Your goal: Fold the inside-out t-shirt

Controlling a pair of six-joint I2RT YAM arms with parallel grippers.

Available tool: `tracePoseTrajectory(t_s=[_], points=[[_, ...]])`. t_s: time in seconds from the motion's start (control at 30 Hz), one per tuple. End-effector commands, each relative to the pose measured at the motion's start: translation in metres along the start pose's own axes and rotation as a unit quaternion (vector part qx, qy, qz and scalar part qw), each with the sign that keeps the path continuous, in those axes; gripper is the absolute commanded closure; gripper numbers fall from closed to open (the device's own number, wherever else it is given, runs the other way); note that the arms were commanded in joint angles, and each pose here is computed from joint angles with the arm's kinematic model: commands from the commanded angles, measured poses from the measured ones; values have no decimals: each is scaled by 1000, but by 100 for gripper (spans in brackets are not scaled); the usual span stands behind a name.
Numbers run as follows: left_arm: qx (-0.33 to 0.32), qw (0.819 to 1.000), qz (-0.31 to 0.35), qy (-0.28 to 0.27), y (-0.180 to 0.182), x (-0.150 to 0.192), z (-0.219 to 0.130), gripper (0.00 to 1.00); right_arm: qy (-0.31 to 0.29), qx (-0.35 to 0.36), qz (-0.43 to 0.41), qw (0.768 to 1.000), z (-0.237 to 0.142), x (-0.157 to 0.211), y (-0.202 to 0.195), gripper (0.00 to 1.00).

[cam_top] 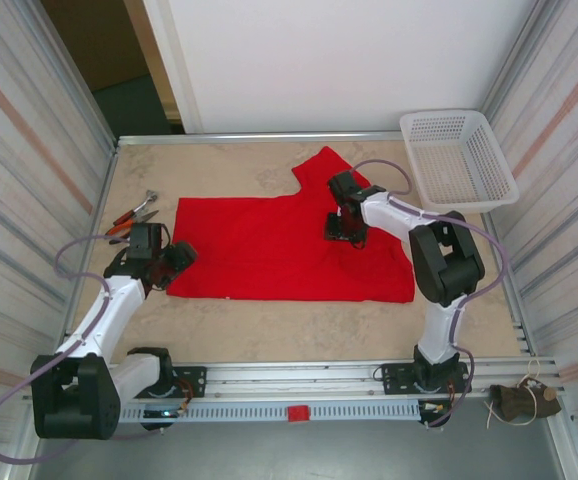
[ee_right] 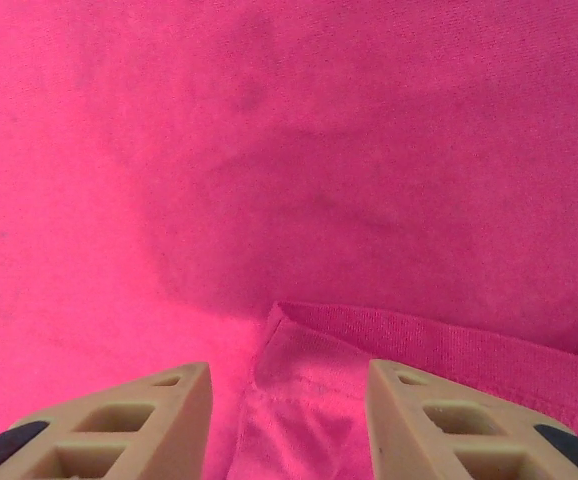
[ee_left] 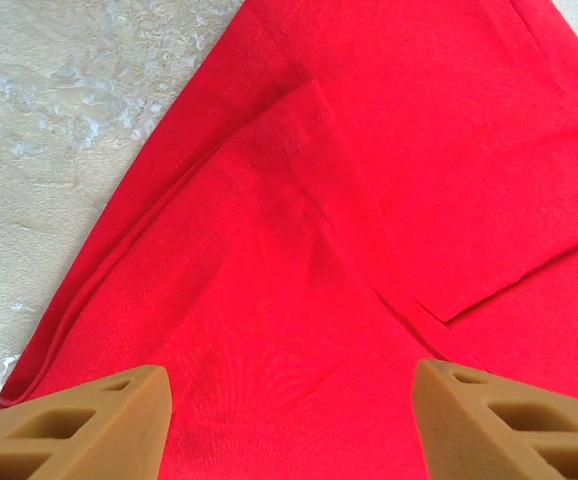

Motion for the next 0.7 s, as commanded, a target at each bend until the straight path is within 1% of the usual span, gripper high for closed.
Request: tracePoseTrajectory(t_s=[0.0,0.07,0.13,0.2,0.47,0.67], points=[[6,1000,-5,-8,-1,0,-2,35,10,24,2,1000,6,1,2,63],[6,1000,-5,-9,-1,1,-2,35,12,25,1,1000,9,2,4,70],[6,1000,-7,-10,-1,1,-2,35,15,26,-1,1000,10,2,5,87],[6,1000,-7,-11,0,2,-2,35,14,27,-3,1000,8,2,5,100],[11,1000,-8,-11,-1,1,-2,35,-11,3,-19,1000,-19,3,17,100],[11,1000,-8,-10,-2,1,-2,35,-19,3,-43,999,-25,6,31,100]])
Point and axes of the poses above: each hand's point on the last joint's axis, 136 mm out from that joint toward the fingers, its own z axis out along the fingers, its own y axis along the line the jaws close on, x = y × z, the point moved 8 cm from there along -z, back along the fingers, and after that the axes turned 10 degrees about z, right-handed, at the moved point
